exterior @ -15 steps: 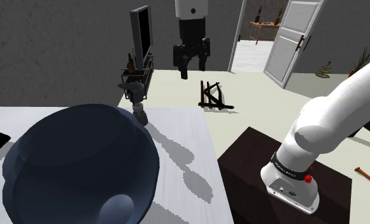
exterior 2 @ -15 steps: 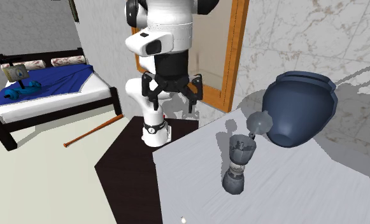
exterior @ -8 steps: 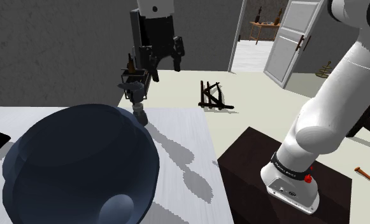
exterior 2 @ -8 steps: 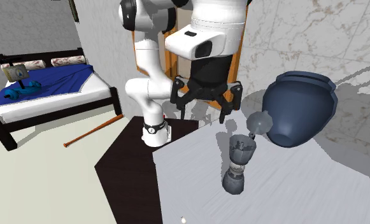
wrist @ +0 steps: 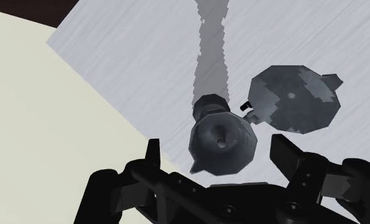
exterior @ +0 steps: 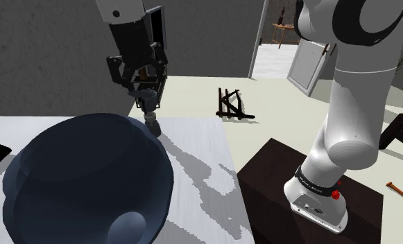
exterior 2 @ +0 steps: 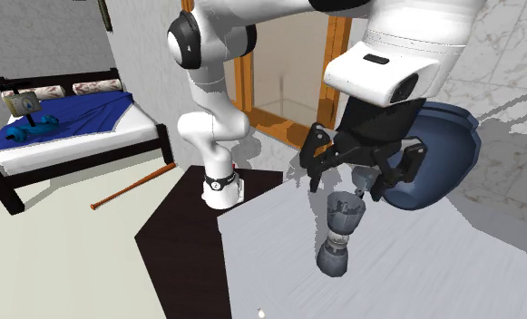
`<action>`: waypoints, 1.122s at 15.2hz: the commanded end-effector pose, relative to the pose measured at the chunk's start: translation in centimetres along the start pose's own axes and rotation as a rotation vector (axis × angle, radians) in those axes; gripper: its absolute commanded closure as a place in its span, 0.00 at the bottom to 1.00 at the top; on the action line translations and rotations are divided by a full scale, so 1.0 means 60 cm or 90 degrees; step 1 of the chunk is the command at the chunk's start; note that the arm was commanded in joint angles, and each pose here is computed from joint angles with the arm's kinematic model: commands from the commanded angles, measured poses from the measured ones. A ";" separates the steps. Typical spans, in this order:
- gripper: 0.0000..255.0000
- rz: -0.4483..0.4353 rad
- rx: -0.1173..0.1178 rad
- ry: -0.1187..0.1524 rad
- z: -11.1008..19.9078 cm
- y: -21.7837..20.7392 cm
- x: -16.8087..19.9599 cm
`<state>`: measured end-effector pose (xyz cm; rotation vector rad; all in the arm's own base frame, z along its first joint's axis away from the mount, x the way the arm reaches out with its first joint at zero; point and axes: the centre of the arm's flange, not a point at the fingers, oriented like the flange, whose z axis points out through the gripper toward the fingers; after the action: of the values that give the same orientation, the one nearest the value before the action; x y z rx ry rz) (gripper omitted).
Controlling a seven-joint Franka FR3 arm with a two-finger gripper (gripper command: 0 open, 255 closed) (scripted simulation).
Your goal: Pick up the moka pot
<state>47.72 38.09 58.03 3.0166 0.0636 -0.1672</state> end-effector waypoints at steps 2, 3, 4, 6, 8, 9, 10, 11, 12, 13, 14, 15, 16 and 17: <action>0.00 0.001 -0.002 0.001 0.021 -0.009 0.009; 0.00 0.001 -0.002 0.001 0.029 -0.010 0.010; 0.00 0.001 -0.002 0.001 0.038 -0.011 0.011; 0.00 0.001 -0.002 0.001 0.055 -0.013 0.013; 0.00 0.001 -0.002 0.001 0.060 -0.014 0.013; 1.00 0.001 -0.002 0.001 0.060 -0.013 0.013; 1.00 0.001 -0.002 0.001 0.059 -0.014 0.013; 1.00 0.001 -0.002 0.001 0.059 -0.014 0.013; 1.00 0.001 -0.002 0.001 0.059 -0.014 0.013; 1.00 0.001 -0.002 0.001 0.059 -0.014 0.013; 1.00 0.001 -0.002 0.001 0.059 -0.013 0.013; 1.00 0.001 -0.002 0.001 0.059 -0.013 0.013; 1.00 0.001 -0.002 0.001 0.059 -0.013 0.013; 1.00 0.001 -0.002 0.001 0.059 -0.013 0.013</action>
<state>48.05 38.51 54.42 3.0152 0.0622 -0.1642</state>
